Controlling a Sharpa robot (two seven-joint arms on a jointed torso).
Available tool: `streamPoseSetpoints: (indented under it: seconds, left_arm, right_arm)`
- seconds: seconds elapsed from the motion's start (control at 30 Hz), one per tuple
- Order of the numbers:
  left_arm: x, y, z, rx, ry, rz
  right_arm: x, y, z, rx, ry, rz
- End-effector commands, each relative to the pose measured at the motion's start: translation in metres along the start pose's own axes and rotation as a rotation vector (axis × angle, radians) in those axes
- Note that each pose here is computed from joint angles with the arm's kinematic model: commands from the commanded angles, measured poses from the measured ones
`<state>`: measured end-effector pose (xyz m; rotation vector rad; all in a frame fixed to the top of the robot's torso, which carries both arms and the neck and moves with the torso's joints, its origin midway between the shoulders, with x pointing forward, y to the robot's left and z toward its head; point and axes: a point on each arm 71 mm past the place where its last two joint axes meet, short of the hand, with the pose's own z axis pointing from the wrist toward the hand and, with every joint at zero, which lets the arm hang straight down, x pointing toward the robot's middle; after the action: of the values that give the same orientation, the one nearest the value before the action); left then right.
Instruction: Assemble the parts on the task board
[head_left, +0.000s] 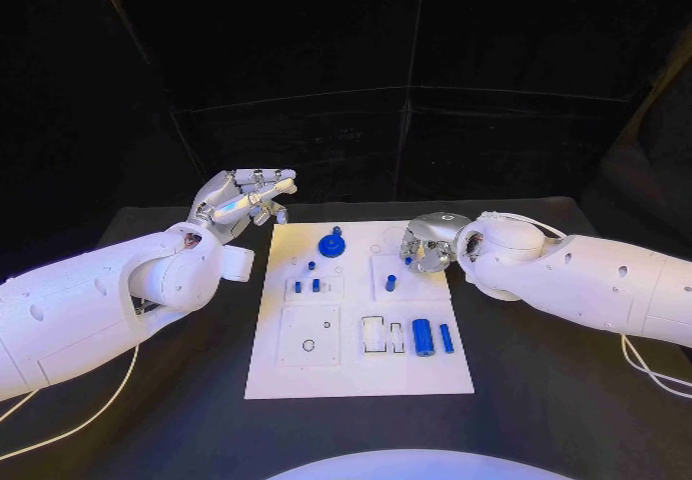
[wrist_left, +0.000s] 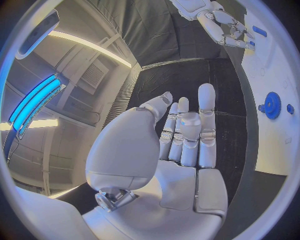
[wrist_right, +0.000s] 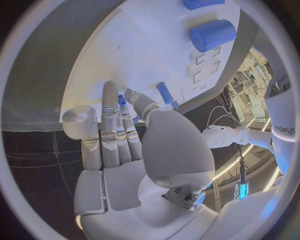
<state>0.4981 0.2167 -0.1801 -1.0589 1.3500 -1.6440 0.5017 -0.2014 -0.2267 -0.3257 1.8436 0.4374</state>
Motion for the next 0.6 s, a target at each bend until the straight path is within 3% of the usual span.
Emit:
streamPoseSetpoints:
  seconds: [0.03, 0.6]
  left_arm:
    - [0.001, -0.0015, 0.0005, 0.011, 0.012, -0.013]
    - [-0.0006, -0.0005, 0.0013, 0.005, 0.009, -0.011]
  right_arm:
    - [-0.0002, 0.002, 0.0012, -0.016, 0.004, 0.006]
    - [0.002, 0.0034, 0.0041, -0.002, 0.011, -0.003]
